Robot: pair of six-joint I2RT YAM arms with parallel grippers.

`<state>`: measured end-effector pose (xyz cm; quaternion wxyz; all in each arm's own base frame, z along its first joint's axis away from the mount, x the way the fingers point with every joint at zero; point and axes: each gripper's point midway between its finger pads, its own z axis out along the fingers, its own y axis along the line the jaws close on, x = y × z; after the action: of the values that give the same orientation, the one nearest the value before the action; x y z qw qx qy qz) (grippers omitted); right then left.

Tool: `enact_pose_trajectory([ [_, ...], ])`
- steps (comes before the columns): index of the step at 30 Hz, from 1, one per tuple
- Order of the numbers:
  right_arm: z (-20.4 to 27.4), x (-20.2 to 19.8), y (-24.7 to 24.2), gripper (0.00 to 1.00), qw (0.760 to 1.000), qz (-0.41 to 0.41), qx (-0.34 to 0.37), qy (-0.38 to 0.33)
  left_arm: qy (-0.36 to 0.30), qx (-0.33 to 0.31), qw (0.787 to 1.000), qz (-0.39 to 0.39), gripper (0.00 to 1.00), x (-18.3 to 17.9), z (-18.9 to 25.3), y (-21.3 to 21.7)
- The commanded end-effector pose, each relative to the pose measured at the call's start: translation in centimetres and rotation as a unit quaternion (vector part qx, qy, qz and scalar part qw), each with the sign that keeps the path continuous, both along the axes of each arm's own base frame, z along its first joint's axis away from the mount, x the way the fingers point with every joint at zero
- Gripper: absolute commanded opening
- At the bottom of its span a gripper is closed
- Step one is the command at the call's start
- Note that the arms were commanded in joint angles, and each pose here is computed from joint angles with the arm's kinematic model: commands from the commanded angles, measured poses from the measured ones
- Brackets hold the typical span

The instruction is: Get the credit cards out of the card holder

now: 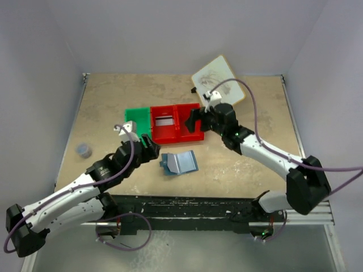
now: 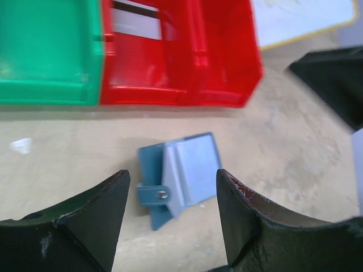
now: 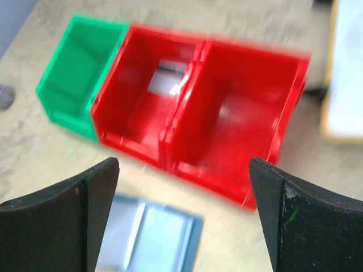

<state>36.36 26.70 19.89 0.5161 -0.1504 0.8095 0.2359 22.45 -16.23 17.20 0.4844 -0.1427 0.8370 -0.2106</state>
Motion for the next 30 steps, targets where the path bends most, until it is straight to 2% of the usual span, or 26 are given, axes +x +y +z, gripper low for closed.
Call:
enact_pose_trajectory([
  [1,-3.1,-5.4,0.0,0.99,0.985,-0.025,0.122,0.116,-0.043,-0.073,0.984,-0.159,0.59,0.4,5.3,-7.9],
  [4,-5.3,-7.3,-0.6,0.82,0.976,-0.039,0.145,0.16,0.01,-0.055,0.976,-0.21,0.53,0.3,2.3,-10.9],
  [8,-8.0,-9.5,-0.2,0.65,0.962,-0.025,0.167,0.214,0.073,-0.008,0.979,-0.19,0.47,1.0,-3.0,-11.1],
  [13,-9.4,-10.3,1.3,0.51,0.95,0.003,0.201,0.241,0.117,0.042,0.977,-0.175,0.45,1.0,-7.6,-10.3],
  [17,-10.9,-10.6,2.1,0.49,0.941,0.012,0.205,0.27,0.147,0.078,0.973,-0.157,0.4,0.6,-10.8,-8.9],
  [22,-12.8,-10.5,2.6,0.47,0.938,0.008,0.177,0.297,0.157,0.117,0.973,-0.125,0.38,0.2,-12.8,-6.4],
  [30,-14.6,-11.0,3.4,0.44,0.936,0.012,0.148,0.32,0.167,0.12,0.971,-0.118,0.37,-0.6,-14.2,-5.4],
])
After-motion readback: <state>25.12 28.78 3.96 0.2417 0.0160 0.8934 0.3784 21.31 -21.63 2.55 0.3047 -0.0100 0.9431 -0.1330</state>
